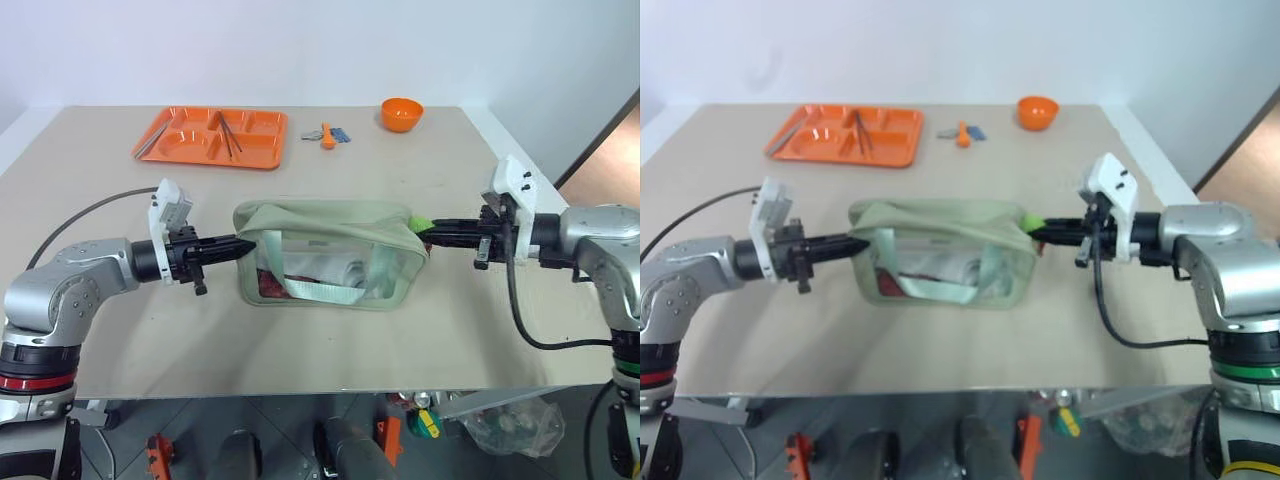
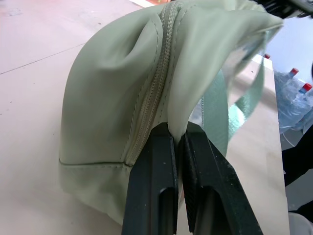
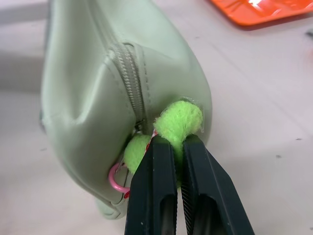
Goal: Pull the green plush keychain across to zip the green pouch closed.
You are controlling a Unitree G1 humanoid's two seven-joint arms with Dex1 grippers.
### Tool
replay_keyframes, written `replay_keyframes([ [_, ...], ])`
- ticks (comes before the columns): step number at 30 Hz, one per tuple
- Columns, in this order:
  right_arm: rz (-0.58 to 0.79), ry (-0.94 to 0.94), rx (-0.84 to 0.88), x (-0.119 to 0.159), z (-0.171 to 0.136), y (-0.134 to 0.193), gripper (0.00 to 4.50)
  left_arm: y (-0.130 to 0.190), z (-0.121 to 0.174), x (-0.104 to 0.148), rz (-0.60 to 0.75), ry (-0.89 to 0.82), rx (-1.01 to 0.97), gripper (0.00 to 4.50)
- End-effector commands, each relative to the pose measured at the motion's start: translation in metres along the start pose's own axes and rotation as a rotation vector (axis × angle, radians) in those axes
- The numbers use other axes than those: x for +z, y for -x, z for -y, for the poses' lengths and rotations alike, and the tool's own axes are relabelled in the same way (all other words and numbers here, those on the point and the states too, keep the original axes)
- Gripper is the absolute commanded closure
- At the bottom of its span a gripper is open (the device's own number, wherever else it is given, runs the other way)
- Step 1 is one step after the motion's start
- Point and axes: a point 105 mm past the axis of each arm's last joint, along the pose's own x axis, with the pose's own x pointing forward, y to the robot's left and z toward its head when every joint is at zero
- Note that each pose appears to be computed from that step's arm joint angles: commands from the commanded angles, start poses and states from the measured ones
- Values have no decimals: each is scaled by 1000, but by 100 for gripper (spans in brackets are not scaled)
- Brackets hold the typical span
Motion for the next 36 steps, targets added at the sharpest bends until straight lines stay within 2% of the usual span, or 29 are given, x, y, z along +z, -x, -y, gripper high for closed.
replay_keyframes([
  [1, 33, 81, 11, 10, -6, 0, 443, 8, -1, 10, 21, -39, 13, 450],
  [2, 34, 67, 17, 9, -7, -1, 443, 9, -2, 10, 23, -40, 18, 450],
  [4, 29, 58, 21, 6, -8, -1, 380, 12, -4, 13, 37, -20, 27, 373],
  [6, 20, 53, 19, 4, -7, -1, 322, 14, -5, 19, 58, -4, 25, 315],
  [14, -44, 78, -19, -4, -1, 4, 47, 26, -14, 34, 91, -19, 70, 42],
  [15, -49, 74, -20, -4, 0, 7, 46, 29, -16, 34, 86, -23, 86, 8],
  [18, -64, 75, -45, -2, 6, 28, 46, 49, -17, 34, 71, -41, 103, 1],
  [23, -128, 82, -139, -12, 20, 63, 46, 86, -38, 19, 22, -9, 240, 1],
  [26, -105, 52, -183, -9, 22, 82, 46, 111, -47, 10, 23, 36, 318, 1],
  [31, -52, 21, -172, -5, 8, 85, 46, 127, -47, 4, 49, 71, 360, 1],
  [36, -26, -7, -173, -11, 3, 74, 46, 123, -46, 0, 66, 70, 361, 1],
])
